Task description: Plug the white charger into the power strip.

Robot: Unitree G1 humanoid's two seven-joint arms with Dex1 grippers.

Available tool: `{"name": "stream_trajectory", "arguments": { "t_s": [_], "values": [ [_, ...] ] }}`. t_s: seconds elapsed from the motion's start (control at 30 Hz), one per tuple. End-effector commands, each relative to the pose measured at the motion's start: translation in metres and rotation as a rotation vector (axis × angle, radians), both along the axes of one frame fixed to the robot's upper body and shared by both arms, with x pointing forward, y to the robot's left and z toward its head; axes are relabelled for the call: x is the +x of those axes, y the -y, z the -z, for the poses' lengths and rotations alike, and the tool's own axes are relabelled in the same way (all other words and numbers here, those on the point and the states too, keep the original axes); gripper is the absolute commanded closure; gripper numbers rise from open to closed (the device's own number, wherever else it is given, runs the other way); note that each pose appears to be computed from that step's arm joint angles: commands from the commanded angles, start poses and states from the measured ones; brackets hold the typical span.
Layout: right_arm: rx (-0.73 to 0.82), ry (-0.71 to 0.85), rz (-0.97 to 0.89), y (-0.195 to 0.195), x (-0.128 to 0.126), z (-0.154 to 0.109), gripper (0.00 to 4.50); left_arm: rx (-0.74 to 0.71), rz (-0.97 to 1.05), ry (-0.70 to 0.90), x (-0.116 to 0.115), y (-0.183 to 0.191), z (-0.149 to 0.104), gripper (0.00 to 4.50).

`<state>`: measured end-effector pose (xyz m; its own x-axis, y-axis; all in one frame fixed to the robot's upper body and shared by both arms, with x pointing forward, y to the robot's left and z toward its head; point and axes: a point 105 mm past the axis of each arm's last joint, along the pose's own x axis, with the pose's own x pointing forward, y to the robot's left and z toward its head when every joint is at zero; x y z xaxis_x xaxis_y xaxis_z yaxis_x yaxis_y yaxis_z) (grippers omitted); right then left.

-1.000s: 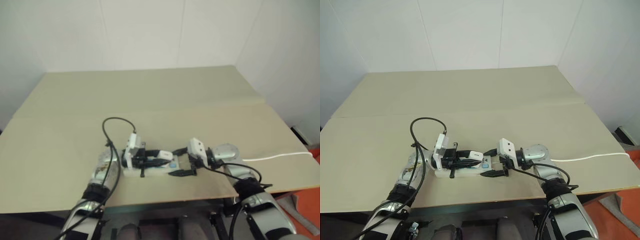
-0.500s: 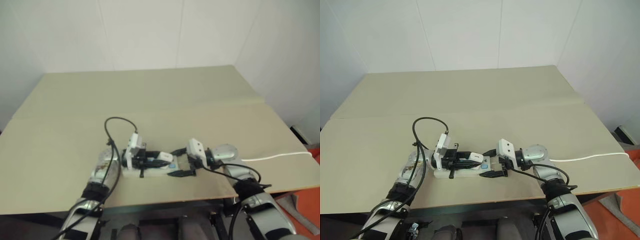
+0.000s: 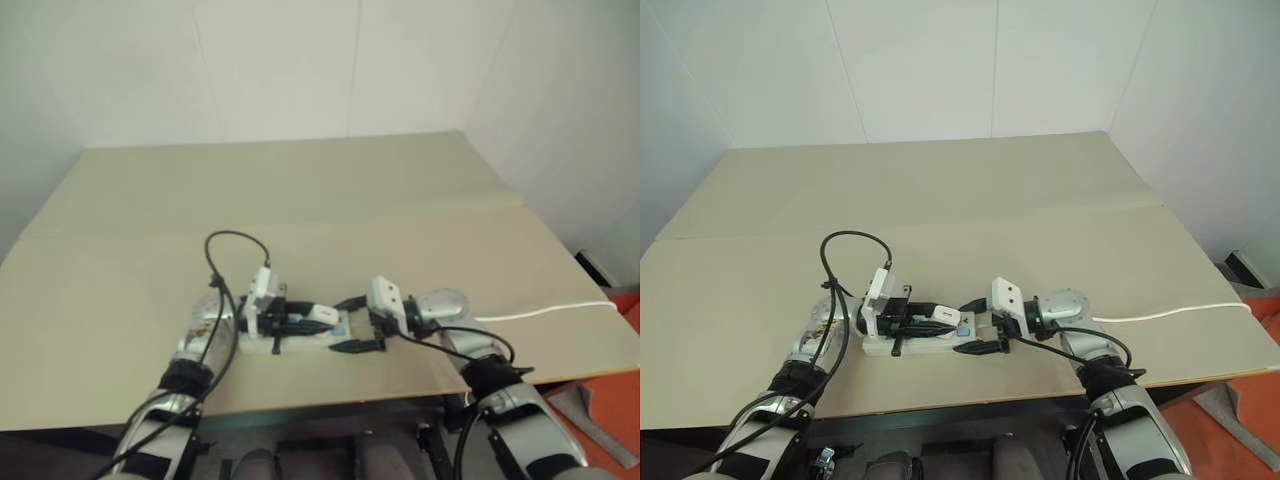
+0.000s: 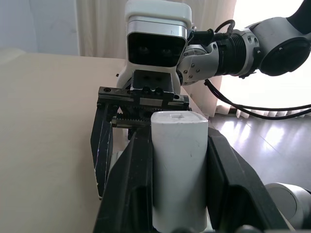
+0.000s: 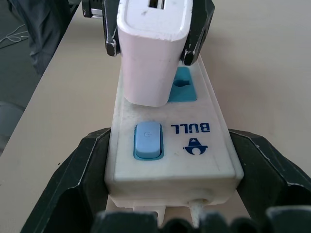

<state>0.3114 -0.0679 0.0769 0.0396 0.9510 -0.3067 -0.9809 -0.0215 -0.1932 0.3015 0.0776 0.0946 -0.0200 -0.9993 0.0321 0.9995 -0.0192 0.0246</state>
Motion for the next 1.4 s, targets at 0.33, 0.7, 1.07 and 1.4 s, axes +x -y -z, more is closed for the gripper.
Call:
{"name": "stream_trajectory", "arguments": {
  "t_s": [0.33,0.7,1.07,1.4],
  "values": [
    [-0.056,-0.002,0.005,0.008,-0.001,0.009,1.11,0.012,-0.25,-0.091,0.012,-0.057,0.009,3.49],
    [-0.061,-0.005,-0.004,0.007,-0.001,0.011,1.11,-0.017,-0.327,-0.068,0.001,-0.08,-0.004,3.49],
    [-0.06,-0.007,-0.014,0.006,-0.001,0.01,1.11,-0.005,-0.279,-0.05,0.001,-0.065,0.0,3.49],
    [-0.068,-0.023,-0.019,0.009,-0.005,0.012,1.11,-0.173,-0.173,-0.062,0.002,-0.047,-0.039,3.49]
  ]
}}
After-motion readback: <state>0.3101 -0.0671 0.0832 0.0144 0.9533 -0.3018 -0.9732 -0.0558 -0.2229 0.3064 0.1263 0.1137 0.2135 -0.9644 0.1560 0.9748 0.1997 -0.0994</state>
